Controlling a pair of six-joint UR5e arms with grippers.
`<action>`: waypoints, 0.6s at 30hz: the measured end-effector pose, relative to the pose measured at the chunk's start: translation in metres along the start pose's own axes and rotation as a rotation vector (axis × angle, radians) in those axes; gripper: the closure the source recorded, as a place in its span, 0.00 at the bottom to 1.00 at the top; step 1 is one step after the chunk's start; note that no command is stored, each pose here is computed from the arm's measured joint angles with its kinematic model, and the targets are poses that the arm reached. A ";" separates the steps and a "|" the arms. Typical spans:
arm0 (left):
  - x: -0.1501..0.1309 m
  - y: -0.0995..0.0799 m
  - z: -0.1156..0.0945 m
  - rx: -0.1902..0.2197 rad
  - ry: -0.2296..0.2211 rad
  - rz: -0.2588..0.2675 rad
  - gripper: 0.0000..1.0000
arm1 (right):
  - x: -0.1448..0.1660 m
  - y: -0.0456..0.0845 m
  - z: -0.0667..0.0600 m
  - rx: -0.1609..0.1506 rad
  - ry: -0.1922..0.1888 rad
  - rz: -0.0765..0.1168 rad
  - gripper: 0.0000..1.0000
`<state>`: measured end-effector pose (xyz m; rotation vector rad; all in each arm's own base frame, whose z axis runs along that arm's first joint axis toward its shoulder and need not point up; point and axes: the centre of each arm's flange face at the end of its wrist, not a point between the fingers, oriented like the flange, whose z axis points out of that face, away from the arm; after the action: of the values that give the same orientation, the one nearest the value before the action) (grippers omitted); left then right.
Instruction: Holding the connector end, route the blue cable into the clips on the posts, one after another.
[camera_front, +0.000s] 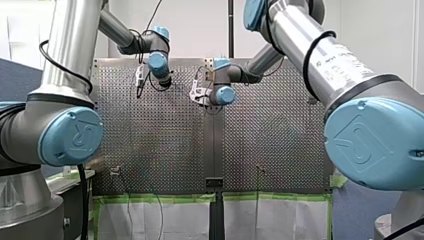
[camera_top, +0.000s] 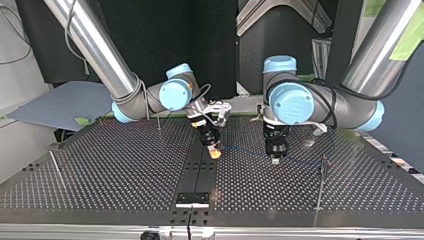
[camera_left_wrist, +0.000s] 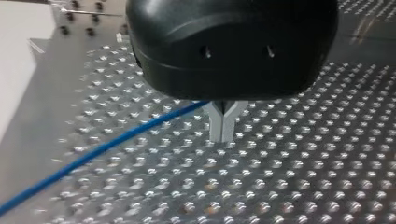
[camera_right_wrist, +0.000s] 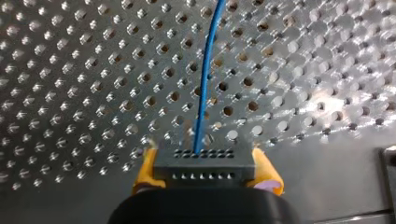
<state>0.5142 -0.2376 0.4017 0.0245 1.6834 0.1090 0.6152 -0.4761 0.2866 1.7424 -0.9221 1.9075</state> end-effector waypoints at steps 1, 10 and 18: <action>0.004 -0.002 0.001 0.001 0.008 0.002 1.00 | -0.002 0.001 -0.001 -0.004 -0.004 -0.001 1.00; 0.020 -0.019 0.001 0.018 0.040 0.006 1.00 | -0.015 0.007 -0.006 -0.026 -0.027 -0.004 1.00; 0.050 -0.032 0.009 0.020 0.091 0.019 1.00 | -0.023 0.013 -0.010 -0.042 -0.044 -0.015 1.00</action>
<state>0.5191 -0.2654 0.3485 0.0514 1.7759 0.1090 0.6025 -0.4749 0.2615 1.7681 -0.9551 1.8341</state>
